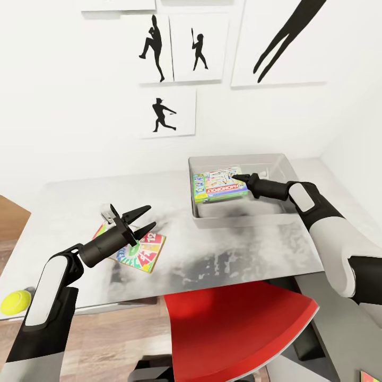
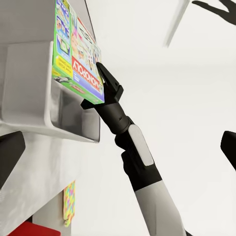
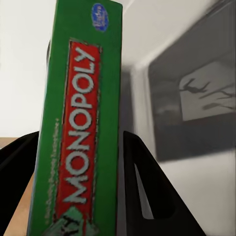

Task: Put all the toys in the child's room - the three board games (two on the bed and one on the table), the two jigsaw puzzles on the table, and the tennis ball on the table - inside the toy box on the table in the child's room.

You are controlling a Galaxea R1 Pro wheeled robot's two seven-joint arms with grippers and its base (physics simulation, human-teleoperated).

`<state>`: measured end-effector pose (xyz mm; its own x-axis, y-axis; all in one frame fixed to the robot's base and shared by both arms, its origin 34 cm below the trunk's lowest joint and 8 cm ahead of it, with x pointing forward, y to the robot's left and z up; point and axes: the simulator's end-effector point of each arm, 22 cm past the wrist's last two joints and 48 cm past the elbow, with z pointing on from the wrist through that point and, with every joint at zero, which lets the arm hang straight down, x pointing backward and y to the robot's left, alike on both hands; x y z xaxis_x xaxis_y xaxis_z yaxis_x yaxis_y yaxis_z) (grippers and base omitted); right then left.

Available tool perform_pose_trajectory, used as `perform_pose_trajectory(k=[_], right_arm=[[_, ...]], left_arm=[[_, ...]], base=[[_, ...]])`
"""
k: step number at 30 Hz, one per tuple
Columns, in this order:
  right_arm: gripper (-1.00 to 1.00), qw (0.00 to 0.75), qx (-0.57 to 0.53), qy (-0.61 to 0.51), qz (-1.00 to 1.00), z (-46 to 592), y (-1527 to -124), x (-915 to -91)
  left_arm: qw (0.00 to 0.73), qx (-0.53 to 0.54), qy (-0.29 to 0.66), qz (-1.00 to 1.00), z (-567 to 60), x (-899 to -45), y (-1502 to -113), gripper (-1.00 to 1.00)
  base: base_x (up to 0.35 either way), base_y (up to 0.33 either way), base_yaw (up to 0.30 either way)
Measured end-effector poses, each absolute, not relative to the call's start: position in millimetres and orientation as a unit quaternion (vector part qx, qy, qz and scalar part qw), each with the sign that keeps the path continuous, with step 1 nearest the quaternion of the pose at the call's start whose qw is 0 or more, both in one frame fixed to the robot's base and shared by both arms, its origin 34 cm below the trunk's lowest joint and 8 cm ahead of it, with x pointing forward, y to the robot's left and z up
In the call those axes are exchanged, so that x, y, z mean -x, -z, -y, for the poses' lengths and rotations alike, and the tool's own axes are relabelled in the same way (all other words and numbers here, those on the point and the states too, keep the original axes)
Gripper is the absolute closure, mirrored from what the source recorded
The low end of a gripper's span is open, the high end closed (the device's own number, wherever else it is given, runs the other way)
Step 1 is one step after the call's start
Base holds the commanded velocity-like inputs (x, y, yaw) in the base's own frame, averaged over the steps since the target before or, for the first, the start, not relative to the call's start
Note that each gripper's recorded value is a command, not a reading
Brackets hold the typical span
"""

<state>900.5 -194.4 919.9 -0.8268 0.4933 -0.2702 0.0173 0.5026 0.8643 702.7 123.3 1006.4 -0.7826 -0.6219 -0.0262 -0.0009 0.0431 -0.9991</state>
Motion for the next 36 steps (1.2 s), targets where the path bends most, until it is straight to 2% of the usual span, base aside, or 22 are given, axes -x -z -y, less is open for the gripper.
perform_pose_trajectory(k=[36], right_arm=[[1.0, 0.234, -0.165, -0.472, -0.834, 196, -886, -897]], left_arm=[[0.222, 0.242, 0.648, -0.687, -123, -702, -980, -1.0]], base=[[0.0, 0.0, 0.0]])
